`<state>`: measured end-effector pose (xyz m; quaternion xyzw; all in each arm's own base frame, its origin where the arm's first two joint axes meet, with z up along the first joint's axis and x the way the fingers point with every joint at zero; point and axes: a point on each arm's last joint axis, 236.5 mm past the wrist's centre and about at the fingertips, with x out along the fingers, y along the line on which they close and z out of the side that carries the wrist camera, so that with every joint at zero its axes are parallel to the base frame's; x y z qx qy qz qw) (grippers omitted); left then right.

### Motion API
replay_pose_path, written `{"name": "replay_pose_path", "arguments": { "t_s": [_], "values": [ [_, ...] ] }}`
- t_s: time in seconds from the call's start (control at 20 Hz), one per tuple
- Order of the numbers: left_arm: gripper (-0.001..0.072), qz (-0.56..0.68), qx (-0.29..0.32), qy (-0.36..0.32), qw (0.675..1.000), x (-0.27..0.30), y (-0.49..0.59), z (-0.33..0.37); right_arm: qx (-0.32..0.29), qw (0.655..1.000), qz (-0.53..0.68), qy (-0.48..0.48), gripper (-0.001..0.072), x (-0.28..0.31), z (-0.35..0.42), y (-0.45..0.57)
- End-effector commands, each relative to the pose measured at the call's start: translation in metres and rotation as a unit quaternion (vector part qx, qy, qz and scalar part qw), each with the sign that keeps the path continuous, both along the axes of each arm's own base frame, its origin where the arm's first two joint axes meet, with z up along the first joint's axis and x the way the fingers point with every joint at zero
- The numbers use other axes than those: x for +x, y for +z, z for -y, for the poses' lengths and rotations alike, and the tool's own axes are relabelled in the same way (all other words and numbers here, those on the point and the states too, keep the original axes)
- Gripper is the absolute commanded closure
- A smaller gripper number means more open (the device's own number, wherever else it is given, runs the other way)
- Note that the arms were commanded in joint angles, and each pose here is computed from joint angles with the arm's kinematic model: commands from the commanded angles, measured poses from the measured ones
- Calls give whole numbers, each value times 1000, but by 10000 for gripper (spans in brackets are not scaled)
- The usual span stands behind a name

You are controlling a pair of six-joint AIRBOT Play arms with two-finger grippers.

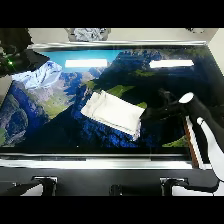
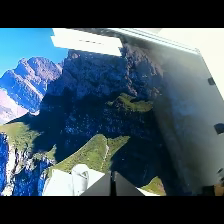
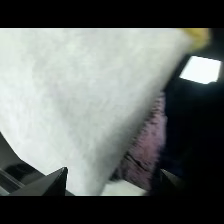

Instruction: Fold the shirts.

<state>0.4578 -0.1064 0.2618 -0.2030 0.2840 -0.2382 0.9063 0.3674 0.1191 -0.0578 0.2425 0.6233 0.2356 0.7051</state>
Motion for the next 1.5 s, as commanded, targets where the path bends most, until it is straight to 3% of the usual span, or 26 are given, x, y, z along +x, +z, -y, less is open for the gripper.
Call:
{"name": "replay_pose_path", "arguments": {
  "t_s": [0.0, 0.15, 0.2, 0.25, 0.3, 0.55, 0.7, 0.95, 1.2, 1.45],
  "values": [
    [678, -2, 3, -1, 1000, -1, -2, 0, 49, 993, 0, -109, 30, 7, -10, -29],
    [678, -2, 3, -1, 1000, -1, -2, 0, 54, 992, 12, -109, 115, 13, -28, -33],
    [678, -2, 3, -1, 1000, 0, -2, 0, 59, 992, 18, -113, 228, 17, -35, -30],
    [678, -2, 3, -1, 1000, 0, -2, 0, 67, 991, 26, -115, 539, 20, -43, -27],
    [678, -2, 4, -1, 1000, 0, -2, 0, 84, 989, 43, -113, 665, 25, -49, -18],
    [678, 7, 16, -8, 1000, 0, -2, 0, 129, 966, 209, -79, 664, 68, -6, 100],
    [678, 12, 23, -12, 1000, 0, -2, 0, 58, 959, 248, -123, 664, 71, 87, 175],
    [678, 12, 23, -12, 1000, 0, -2, 0, -88, 954, 215, -191, 663, 14, 225, 236],
    [678, 13, 23, -11, 1000, 0, -2, 0, -134, 924, 217, -286, 663, -31, 310, 271],
    [678, 13, 23, -11, 1000, 0, -2, 0, -140, 895, 220, -361, 663, -63, 359, 279]
  ]
}}
